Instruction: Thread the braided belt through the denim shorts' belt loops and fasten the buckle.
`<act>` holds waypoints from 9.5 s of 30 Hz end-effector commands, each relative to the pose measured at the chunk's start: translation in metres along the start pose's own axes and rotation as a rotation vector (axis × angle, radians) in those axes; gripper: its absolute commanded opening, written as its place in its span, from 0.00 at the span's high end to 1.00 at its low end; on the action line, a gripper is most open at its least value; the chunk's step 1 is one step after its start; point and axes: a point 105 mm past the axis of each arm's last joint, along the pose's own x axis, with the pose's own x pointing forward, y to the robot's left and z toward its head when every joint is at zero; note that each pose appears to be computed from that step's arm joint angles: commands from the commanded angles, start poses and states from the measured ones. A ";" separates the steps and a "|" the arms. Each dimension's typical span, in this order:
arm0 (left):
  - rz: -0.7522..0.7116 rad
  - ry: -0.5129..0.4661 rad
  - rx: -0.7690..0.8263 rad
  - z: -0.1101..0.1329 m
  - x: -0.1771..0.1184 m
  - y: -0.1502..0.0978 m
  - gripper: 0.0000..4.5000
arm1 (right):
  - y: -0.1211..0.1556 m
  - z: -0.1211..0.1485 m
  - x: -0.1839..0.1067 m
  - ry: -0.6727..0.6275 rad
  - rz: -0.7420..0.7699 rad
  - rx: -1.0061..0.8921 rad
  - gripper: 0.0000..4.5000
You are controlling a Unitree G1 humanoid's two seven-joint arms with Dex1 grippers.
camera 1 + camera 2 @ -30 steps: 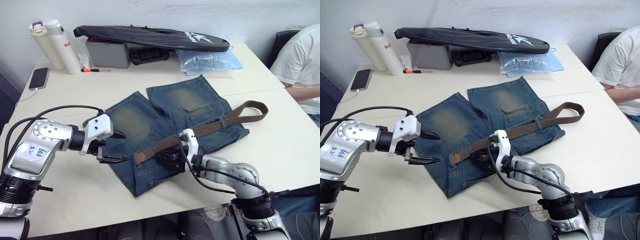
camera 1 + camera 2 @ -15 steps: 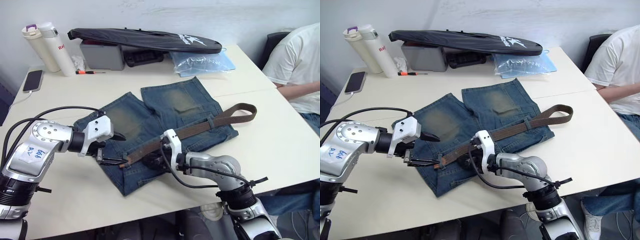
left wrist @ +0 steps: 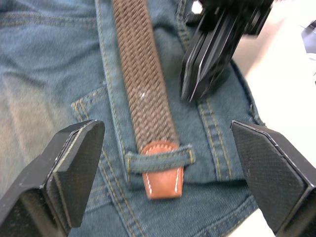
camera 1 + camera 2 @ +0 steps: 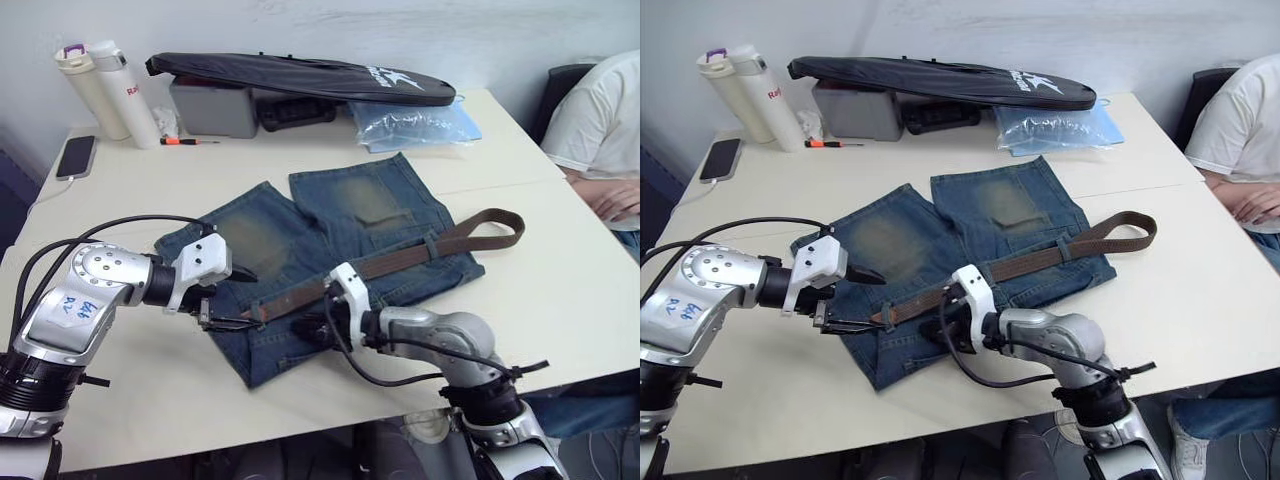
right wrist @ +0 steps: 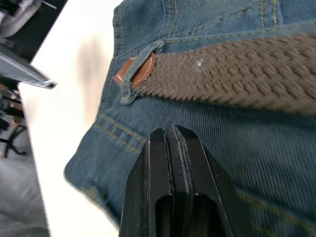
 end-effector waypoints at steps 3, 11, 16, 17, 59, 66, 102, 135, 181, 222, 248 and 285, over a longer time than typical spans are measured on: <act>0.046 -0.002 0.051 0.001 -0.015 0.011 0.00 | 0.030 0.033 -0.043 -0.037 0.066 -0.228 0.56; 0.057 0.043 0.099 -0.011 -0.037 0.001 0.00 | 0.012 0.048 -0.094 0.105 -0.056 -0.544 0.00; 0.045 0.083 0.120 -0.022 -0.049 -0.010 0.00 | -0.020 0.057 -0.130 0.195 -0.230 -0.639 0.00; 0.047 0.085 0.121 -0.023 -0.051 -0.011 0.00 | -0.026 0.059 -0.136 0.199 -0.255 -0.624 0.06; -0.047 0.090 0.322 -0.040 0.025 0.005 0.44 | -0.129 0.025 -0.140 0.243 -0.629 -0.341 1.00; 0.002 0.051 0.294 -0.031 -0.001 0.006 0.44 | -0.131 0.025 -0.142 0.246 -0.632 -0.346 1.00; 0.392 -0.053 0.953 -0.051 -0.001 -0.013 0.44 | -0.126 0.035 -0.132 0.234 -0.631 -0.385 1.00; 0.442 -0.047 0.924 -0.066 0.013 -0.017 0.96 | -0.123 0.033 -0.131 0.230 -0.642 -0.369 1.00; 0.860 0.768 0.424 -0.193 -0.260 -0.093 0.98 | -0.126 0.055 -0.092 0.262 -0.484 -0.448 1.00; 0.165 0.135 0.085 -0.086 -0.005 -0.007 0.01 | -0.062 0.080 -0.130 0.159 -0.423 -0.486 1.00; 0.248 0.020 -0.115 -0.083 -0.056 -0.022 0.99 | -0.102 0.043 -0.117 0.276 -0.466 -0.385 1.00; 0.149 -0.239 -0.368 -0.003 -0.072 -0.015 0.01 | -0.055 0.094 -0.150 0.181 -0.316 -0.535 1.00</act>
